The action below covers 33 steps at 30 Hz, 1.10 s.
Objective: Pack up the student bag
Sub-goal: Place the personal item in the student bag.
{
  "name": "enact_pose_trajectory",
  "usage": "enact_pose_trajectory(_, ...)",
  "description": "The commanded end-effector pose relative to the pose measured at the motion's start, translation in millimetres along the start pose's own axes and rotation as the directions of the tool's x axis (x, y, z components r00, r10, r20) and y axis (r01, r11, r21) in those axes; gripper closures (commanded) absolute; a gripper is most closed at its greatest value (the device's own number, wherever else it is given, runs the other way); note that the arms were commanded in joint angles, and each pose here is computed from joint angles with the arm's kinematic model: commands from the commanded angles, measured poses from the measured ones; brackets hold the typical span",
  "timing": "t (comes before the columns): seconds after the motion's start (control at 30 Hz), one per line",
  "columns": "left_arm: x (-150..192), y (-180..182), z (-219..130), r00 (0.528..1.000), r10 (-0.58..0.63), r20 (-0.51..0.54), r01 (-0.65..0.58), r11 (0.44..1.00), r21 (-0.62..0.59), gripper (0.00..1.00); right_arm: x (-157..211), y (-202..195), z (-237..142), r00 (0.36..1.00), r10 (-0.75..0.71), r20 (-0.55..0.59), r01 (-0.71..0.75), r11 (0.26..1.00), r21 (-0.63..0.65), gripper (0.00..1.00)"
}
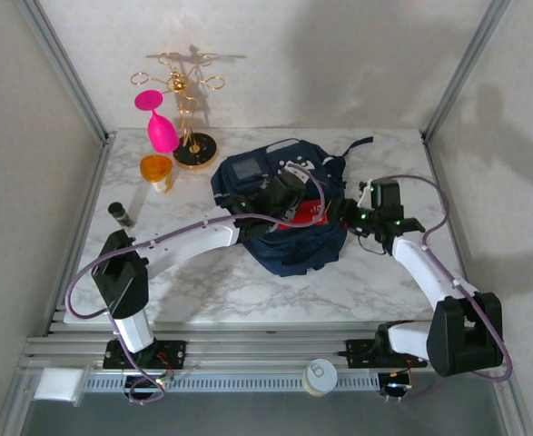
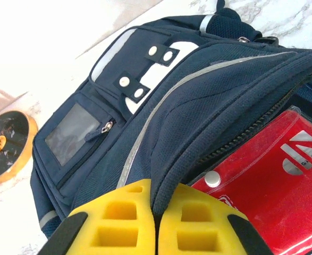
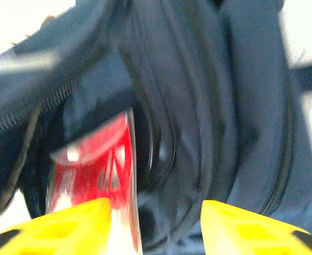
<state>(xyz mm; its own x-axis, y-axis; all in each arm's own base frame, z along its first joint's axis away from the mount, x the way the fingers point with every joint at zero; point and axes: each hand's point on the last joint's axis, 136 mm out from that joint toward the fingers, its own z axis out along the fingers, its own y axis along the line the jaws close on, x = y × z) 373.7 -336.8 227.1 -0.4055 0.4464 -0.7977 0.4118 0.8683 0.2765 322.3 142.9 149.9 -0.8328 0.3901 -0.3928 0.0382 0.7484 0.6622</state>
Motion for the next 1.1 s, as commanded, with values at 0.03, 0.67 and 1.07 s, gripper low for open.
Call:
enact_pose_trajectory(0.03,-50.9,7.9,-31.4,0.977,-0.165,0.133,0.163,0.986,0.026,1.00,12.2,28.7,1.2,1.000,0.030,-0.007,-0.031,0.996,-0.079,0.73)
enact_pose_trajectory(0.67,-57.1,-27.6,-26.8,0.963,-0.255,0.088,0.242,0.960,0.139,1.00,-34.1,46.1,27.2,0.980,-0.005,0.199,0.009,1.000,-0.019,0.87)
enact_pose_trajectory(1.07,-59.4,-26.7,-20.8,0.924,-0.377,0.061,0.368,0.922,0.123,1.00,-32.2,16.9,14.5,0.971,-0.107,0.212,0.086,0.991,0.103,0.65)
